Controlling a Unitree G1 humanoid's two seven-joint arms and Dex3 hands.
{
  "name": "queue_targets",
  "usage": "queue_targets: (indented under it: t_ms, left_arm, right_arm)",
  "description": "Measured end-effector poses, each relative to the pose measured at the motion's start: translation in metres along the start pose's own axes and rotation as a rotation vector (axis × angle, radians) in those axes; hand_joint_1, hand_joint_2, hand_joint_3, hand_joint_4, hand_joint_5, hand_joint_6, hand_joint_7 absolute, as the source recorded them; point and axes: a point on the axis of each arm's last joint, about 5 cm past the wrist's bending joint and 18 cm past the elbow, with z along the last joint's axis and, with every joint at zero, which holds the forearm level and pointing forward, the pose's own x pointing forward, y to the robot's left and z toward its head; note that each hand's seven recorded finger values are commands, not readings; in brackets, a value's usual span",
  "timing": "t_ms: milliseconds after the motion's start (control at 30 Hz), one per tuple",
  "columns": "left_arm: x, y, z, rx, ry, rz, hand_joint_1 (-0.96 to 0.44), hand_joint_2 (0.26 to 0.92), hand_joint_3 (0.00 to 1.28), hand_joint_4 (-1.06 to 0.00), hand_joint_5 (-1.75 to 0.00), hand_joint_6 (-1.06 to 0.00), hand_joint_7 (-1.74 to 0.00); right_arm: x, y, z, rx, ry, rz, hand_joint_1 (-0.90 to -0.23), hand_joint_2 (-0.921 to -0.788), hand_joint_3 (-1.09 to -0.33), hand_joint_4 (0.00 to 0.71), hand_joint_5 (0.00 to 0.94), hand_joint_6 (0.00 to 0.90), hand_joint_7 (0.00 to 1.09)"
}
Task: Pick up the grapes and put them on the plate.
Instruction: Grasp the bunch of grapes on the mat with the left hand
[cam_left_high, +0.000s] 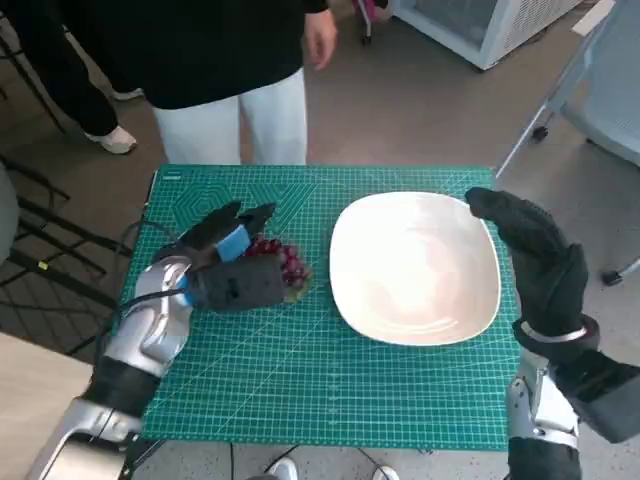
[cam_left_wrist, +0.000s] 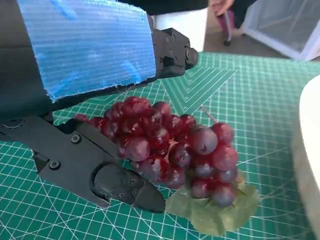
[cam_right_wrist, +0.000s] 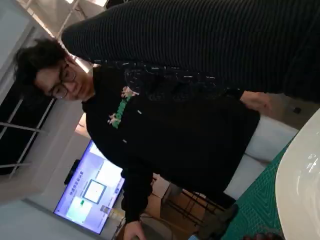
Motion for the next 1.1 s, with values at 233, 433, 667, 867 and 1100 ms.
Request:
queue_targets:
  t_ms: [233, 433, 667, 867, 1100]
  left_arm:
    - [0.010, -0.003, 0.003, 0.016, 0.032, -0.033, -0.45, 0.712, 0.00, 0.00, 0.00, -0.16, -0.01]
    - [0.019, -0.007, 0.005, 0.031, 0.048, -0.074, -0.47, 0.723, 0.01, 0.00, 0.00, -0.15, -0.01]
    - [0.027, -0.015, 0.005, 0.048, 0.057, -0.120, -0.49, 0.730, 0.01, 0.00, 0.00, -0.15, 0.00]
    - [0.032, -0.016, 0.006, 0.064, 0.053, -0.134, -0.51, 0.731, 0.00, 0.00, 0.00, -0.15, 0.00]
    - [0.035, -0.016, 0.008, 0.074, 0.059, -0.148, -0.52, 0.731, 0.00, 0.00, 0.00, -0.15, 0.00]
  right_arm:
    - [-0.0006, 0.000, -0.001, 0.003, 0.004, -0.002, -0.587, -0.921, -0.684, 0.192, 0.001, -0.001, 0.35]
    - [-0.0018, -0.001, -0.002, 0.010, 0.011, -0.003, -0.583, -0.921, -0.683, 0.193, 0.001, -0.001, 0.35]
    - [-0.0021, -0.001, -0.003, 0.017, 0.010, -0.004, -0.584, -0.921, -0.680, 0.195, 0.002, 0.000, 0.36]
    - [-0.0022, -0.001, -0.003, 0.018, 0.010, -0.003, -0.584, -0.921, -0.678, 0.194, 0.001, 0.000, 0.35]
    - [-0.0028, -0.001, -0.003, 0.018, 0.012, -0.001, -0.579, -0.921, -0.677, 0.194, 0.001, 0.001, 0.35]
